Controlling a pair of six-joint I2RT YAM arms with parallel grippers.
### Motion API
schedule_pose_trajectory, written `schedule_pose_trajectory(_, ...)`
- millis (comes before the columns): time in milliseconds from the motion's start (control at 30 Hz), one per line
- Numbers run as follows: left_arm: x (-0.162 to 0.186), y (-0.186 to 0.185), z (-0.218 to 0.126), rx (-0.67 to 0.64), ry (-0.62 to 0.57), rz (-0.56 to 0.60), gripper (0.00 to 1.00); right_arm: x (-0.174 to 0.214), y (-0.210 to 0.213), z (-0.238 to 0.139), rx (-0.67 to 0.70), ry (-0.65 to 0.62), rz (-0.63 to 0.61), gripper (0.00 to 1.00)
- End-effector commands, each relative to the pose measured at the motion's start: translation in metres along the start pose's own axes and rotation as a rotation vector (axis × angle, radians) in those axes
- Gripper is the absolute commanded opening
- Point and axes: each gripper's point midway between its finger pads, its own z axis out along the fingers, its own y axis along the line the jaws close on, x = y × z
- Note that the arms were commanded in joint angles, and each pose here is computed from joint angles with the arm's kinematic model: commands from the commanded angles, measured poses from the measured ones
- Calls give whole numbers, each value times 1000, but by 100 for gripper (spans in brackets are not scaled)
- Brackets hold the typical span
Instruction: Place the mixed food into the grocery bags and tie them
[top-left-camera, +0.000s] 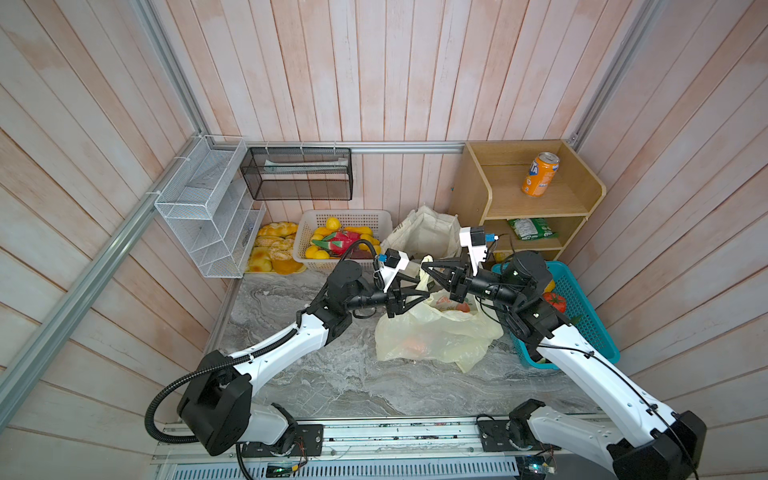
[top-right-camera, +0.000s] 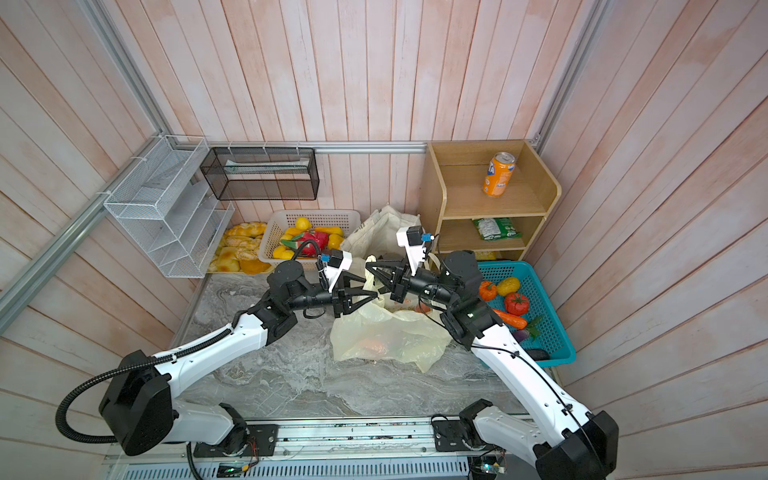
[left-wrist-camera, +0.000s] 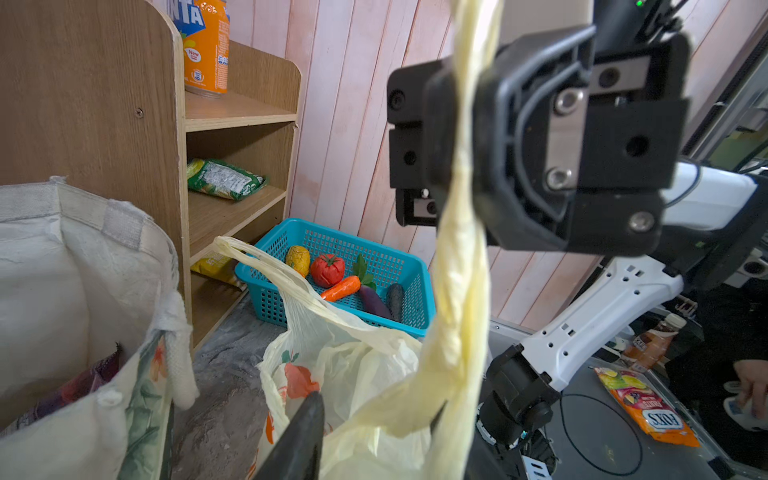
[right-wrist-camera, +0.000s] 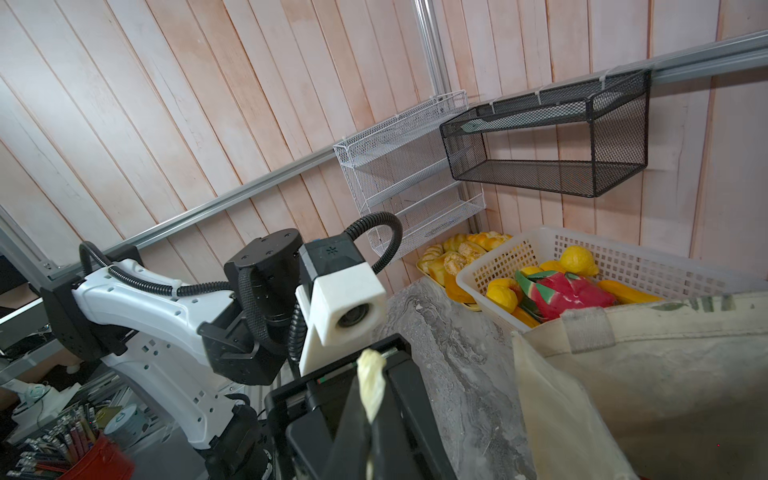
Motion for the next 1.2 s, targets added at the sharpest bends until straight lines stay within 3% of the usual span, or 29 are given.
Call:
schedule_pose_trajectory(0, -12, -4, 3, 15, -43, 18, 47, -1, 1, 3, -1, -16, 3, 0)
schedule_pose_trajectory(167, -8, -5, 10, 31, -46, 2, 45, -3, 2, 4, -2, -23, -1, 0)
schedule_pose_trajectory(300, 1, -1, 13, 30, -49, -30, 37, -7, 3, 4, -1, -29, -8, 0)
schedule_pose_trajectory(400, 8, 2, 16, 19, -46, -45, 28, -6, 3, 4, -3, -28, -2, 0)
schedule_pose_trajectory(533, 12, 9, 16, -8, -45, -59, 3, -5, 3, 2, 4, -24, 3, 0)
schedule_pose_trajectory(567, 14, 10, 16, -14, -43, -58, 0, -4, 2, 1, 16, -23, 3, 7)
schedule_pose_trajectory(633, 16, 11, 15, -30, -37, -57, 0, -6, -2, -7, 64, -22, -3, 34)
schedule_pose_trajectory(767, 23, 13, 10, -47, -18, -58, 0, -11, -25, -41, 256, -39, 8, 64)
schedule_pose_trajectory(1000, 36, 11, 5, -49, 20, -47, 0, 33, -117, -140, 871, 37, 86, 83)
schedule_pose_trajectory(1100, 40, 10, 3, -47, 28, -43, 0, 54, -140, -160, 1009, 88, 108, 85)
schedule_pose_trajectory(1167, 41, 9, 2, -47, 30, -43, 0, 64, -150, -160, 1029, 121, 123, 85)
